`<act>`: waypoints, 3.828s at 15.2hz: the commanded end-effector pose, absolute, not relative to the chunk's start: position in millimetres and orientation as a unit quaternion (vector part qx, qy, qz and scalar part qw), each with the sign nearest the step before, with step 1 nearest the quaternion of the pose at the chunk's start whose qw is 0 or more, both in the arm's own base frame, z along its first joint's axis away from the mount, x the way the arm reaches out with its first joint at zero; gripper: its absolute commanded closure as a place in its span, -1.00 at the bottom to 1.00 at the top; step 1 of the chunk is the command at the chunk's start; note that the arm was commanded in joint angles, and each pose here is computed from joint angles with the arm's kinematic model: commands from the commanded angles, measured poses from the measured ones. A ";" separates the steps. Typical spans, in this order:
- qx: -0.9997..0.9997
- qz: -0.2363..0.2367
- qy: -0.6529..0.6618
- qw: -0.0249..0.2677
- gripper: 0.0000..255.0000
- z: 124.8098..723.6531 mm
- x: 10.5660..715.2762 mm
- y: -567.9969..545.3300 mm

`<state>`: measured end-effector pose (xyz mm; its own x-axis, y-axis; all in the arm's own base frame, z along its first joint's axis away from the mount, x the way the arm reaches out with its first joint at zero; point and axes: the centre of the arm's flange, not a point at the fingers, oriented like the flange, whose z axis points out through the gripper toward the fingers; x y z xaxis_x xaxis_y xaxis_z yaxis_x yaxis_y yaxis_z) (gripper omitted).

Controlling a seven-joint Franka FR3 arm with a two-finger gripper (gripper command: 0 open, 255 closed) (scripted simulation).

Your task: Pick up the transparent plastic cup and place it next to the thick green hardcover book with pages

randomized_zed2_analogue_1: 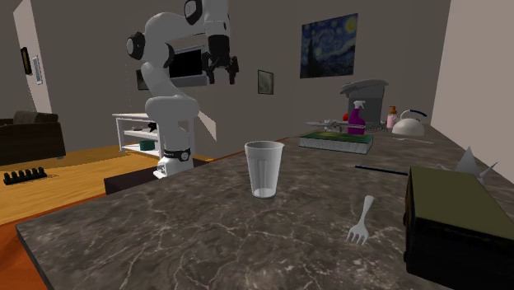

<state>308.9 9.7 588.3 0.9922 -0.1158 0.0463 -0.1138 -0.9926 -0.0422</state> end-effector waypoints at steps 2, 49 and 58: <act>-0.998 -0.023 0.058 0.017 -1.00 582.8 320.8 7.2; -0.995 0.014 0.075 -0.066 1.00 383.7 642.4 -86.3; -0.995 0.014 0.075 -0.066 1.00 399.5 642.3 -86.3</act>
